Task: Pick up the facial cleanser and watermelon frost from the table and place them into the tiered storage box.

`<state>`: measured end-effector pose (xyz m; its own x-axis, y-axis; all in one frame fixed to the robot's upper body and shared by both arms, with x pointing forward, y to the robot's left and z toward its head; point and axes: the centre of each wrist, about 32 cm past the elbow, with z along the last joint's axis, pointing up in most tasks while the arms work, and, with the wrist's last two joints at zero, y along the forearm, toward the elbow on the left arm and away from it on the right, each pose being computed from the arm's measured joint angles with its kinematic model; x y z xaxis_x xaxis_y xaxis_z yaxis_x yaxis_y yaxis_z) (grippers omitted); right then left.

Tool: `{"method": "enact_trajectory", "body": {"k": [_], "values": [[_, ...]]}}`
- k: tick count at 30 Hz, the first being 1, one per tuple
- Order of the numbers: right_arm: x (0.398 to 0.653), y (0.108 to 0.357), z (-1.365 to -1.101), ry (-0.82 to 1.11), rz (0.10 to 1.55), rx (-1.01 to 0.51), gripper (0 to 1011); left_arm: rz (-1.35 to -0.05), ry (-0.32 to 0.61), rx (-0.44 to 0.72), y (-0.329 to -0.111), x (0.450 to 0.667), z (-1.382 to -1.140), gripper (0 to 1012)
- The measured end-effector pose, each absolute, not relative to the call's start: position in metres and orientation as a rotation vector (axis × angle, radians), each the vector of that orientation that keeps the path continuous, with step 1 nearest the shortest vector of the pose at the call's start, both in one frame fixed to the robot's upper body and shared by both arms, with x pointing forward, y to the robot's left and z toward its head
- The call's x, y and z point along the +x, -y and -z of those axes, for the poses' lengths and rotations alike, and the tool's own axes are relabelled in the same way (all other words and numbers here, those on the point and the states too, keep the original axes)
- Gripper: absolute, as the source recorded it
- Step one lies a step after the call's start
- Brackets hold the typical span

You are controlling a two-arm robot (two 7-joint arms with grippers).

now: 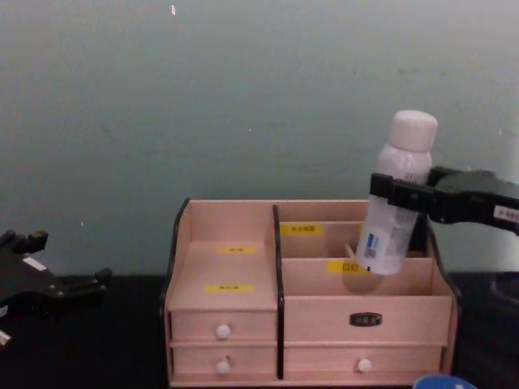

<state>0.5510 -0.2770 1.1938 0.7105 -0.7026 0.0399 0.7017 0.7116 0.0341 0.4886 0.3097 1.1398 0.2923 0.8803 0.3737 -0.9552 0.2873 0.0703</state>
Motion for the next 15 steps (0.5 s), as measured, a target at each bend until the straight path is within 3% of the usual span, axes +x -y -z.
{"method": "enact_trajectory", "body": {"k": [15], "values": [[0.568,0.265,-1.199,0.069,0.764,0.027,596,-1.248,0.285,0.304,-0.310,0.489,-1.140,1001]]}}
